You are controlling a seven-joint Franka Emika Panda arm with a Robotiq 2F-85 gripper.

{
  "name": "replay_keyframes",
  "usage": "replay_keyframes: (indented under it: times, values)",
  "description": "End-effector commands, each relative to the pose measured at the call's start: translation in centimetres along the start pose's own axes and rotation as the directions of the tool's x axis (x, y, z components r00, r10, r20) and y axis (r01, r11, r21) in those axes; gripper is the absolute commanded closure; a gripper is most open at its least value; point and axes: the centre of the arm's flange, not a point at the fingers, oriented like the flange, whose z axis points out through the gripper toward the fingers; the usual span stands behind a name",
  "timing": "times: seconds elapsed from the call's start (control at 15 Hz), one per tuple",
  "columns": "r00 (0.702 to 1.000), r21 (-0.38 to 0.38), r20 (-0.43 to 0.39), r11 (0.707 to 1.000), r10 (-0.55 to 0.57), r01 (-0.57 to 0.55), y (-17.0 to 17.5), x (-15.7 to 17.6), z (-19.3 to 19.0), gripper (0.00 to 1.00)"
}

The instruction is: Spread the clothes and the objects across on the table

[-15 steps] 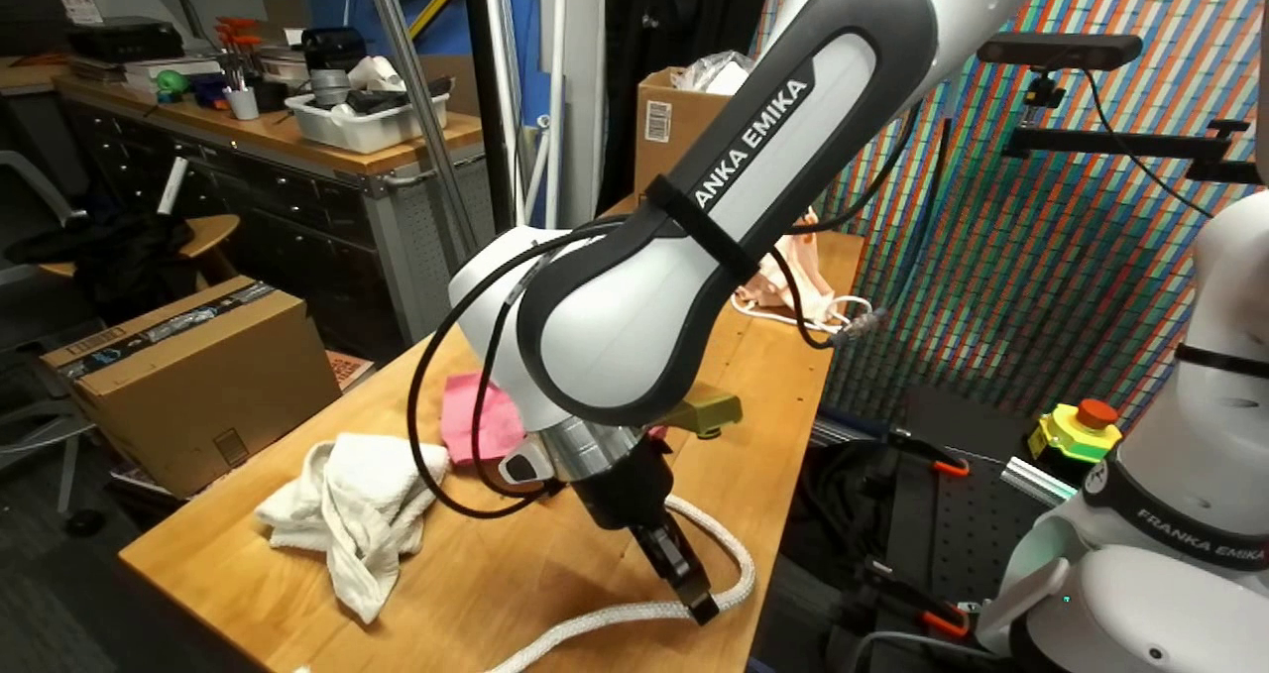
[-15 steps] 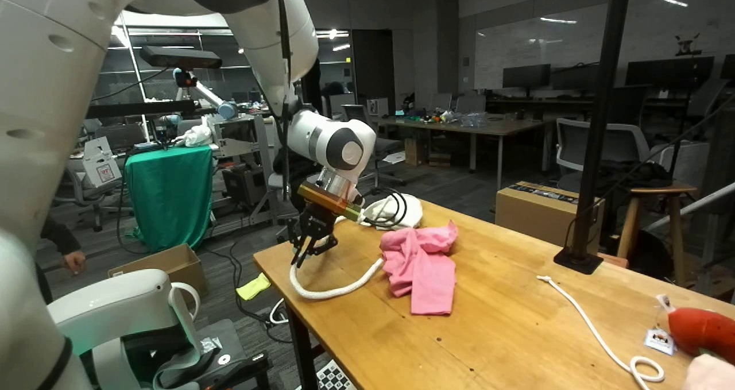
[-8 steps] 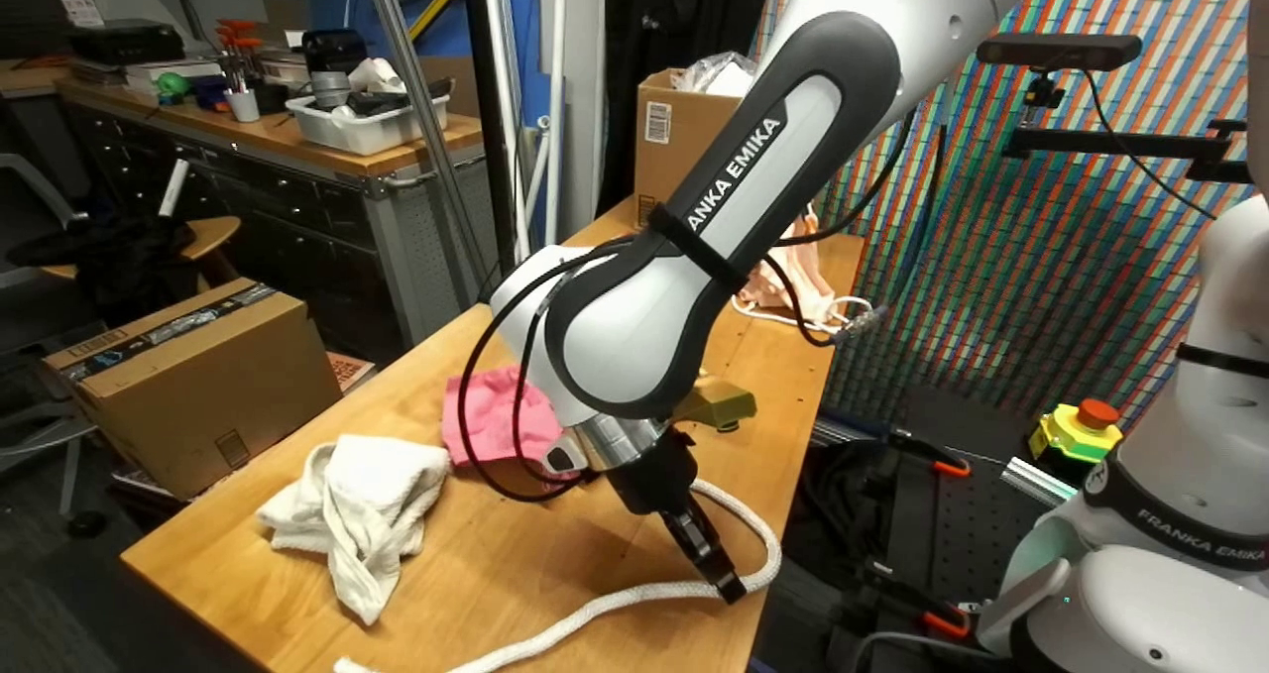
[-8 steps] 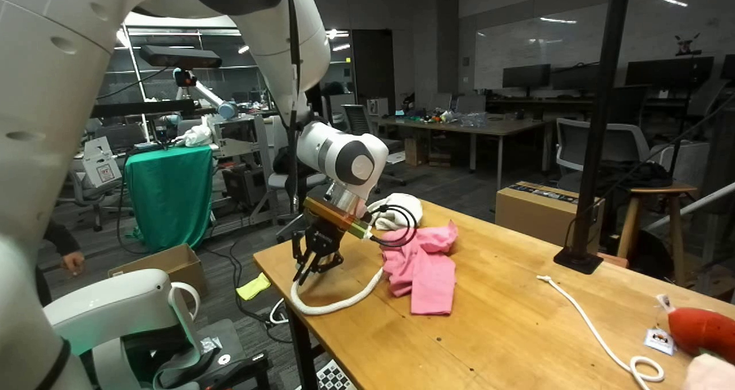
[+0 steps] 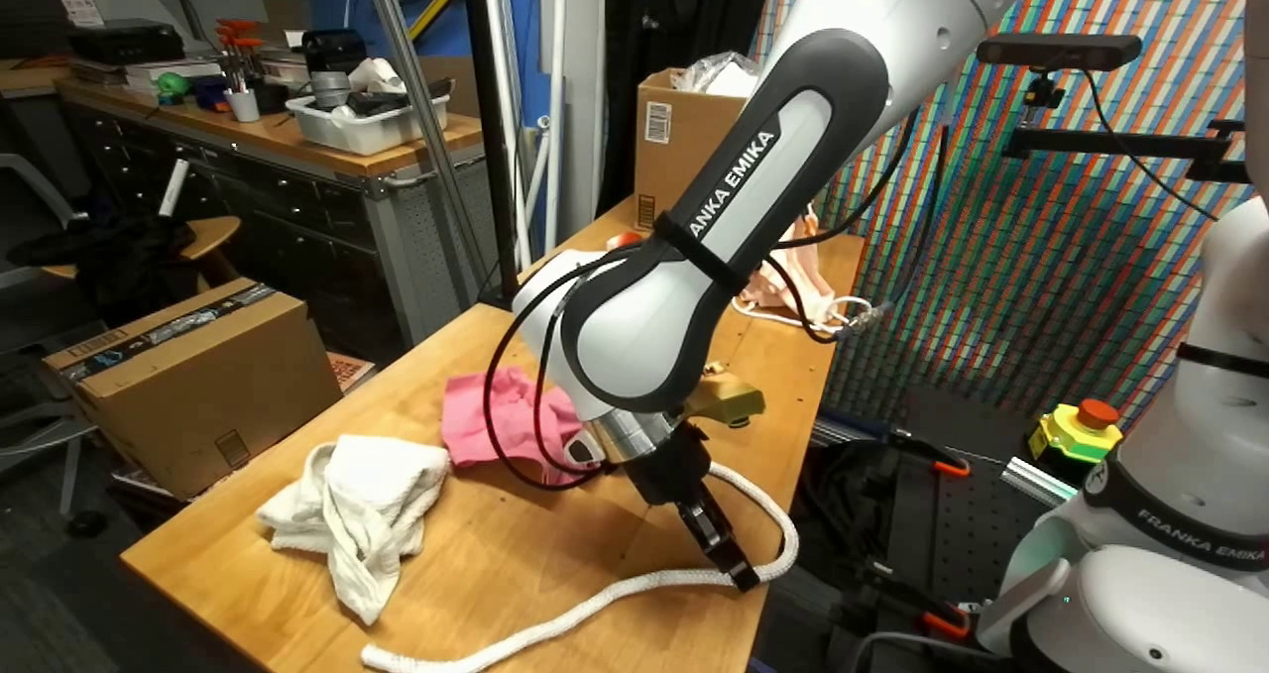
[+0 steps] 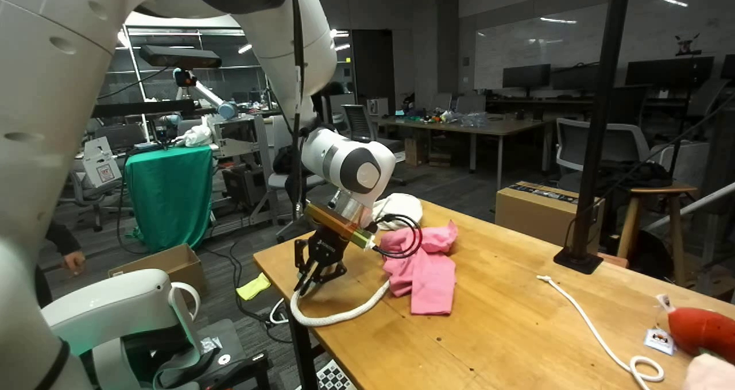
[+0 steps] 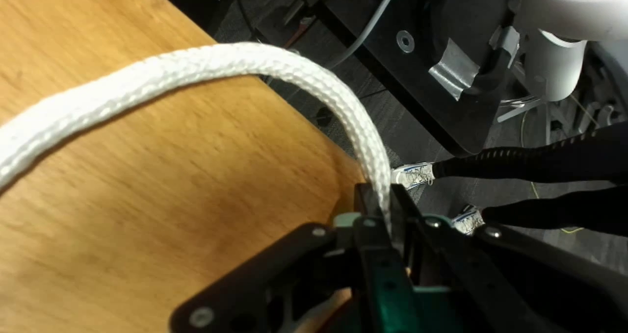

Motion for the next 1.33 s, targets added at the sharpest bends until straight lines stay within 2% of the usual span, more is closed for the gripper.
replay_keyframes:
  times: [0.0,0.4,0.53,0.6,0.8,1.0,1.27]
  values:
    - [1.000,-0.023,0.004,0.999,0.023,-0.023,-0.2,-0.1,-0.5,0.62]
    - [1.000,-0.069,-0.004,0.997,0.030,-0.030,-0.7,-0.5,-1.6,0.19]
    - [0.999,-0.141,-0.014,0.989,0.051,-0.053,-0.3,-1.2,-2.5,0.04]
    - [0.997,-0.182,-0.028,0.980,0.072,-0.076,0.1,-2.0,-3.4,0.00]
    - [0.989,-0.290,-0.076,0.946,0.129,-0.146,1.4,-3.9,-5.7,0.00]
    - [0.966,-0.369,-0.181,0.898,0.183,-0.239,2.8,-5.7,-8.3,0.00]
    - [0.914,-0.387,-0.341,0.854,0.219,-0.349,4.1,-6.6,-10.4,0.00]
